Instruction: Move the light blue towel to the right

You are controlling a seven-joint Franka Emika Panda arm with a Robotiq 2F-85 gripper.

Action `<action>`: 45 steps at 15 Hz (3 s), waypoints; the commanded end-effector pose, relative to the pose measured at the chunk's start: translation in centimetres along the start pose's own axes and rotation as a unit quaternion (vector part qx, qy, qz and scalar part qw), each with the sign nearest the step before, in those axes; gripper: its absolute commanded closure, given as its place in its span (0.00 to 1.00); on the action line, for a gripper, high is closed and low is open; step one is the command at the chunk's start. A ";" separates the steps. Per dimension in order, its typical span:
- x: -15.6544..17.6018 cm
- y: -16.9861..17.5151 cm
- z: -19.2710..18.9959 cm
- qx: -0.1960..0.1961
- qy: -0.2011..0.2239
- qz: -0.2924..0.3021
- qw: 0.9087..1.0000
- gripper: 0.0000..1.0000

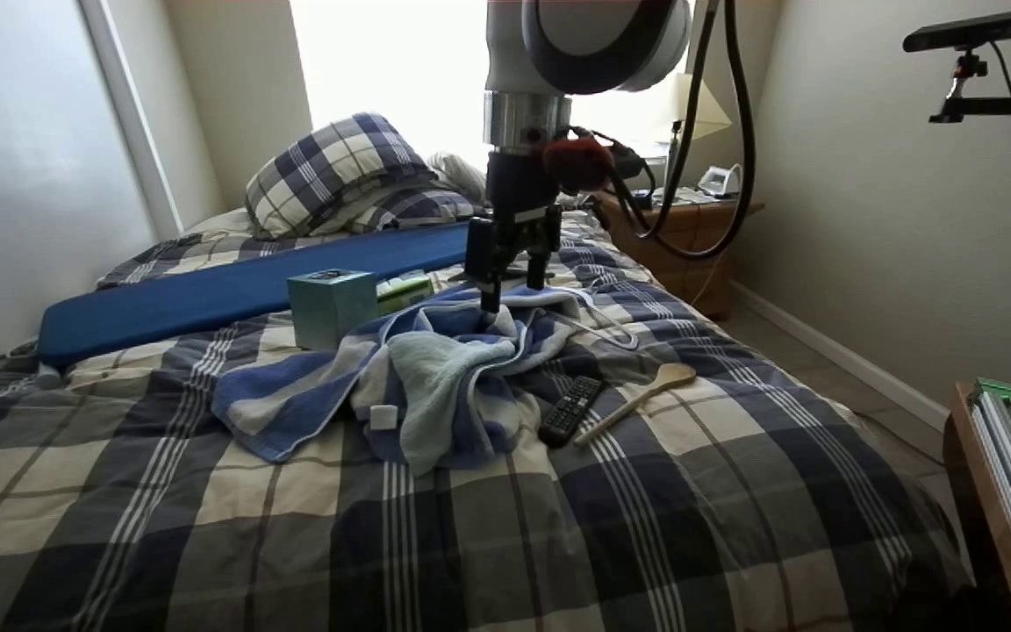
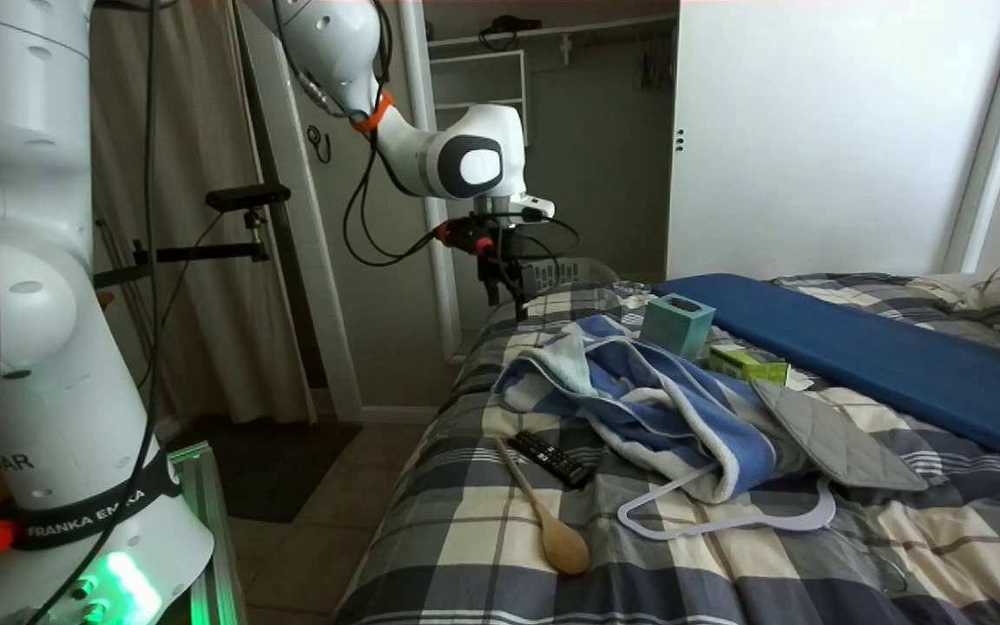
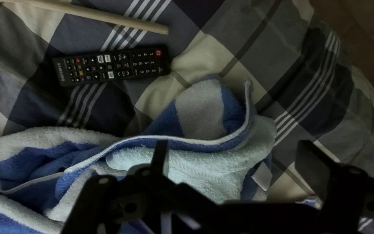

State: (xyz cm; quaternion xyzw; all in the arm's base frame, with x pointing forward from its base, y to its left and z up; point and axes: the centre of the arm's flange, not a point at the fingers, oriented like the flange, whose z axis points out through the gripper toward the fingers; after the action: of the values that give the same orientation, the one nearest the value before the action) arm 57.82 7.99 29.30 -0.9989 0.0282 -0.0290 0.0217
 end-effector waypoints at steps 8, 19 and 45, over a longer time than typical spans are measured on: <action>1.1 -0.8 1.7 -0.009 -0.011 0.005 1.000 0.00; 6.0 -3.1 8.7 -0.108 -0.002 -0.024 0.994 0.00; 9.1 -5.8 9.6 -0.096 0.008 -0.036 0.995 0.95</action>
State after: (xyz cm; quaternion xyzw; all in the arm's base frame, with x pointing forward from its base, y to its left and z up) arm 67.52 13.37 19.31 -0.9968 -0.0078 -0.0375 -0.0702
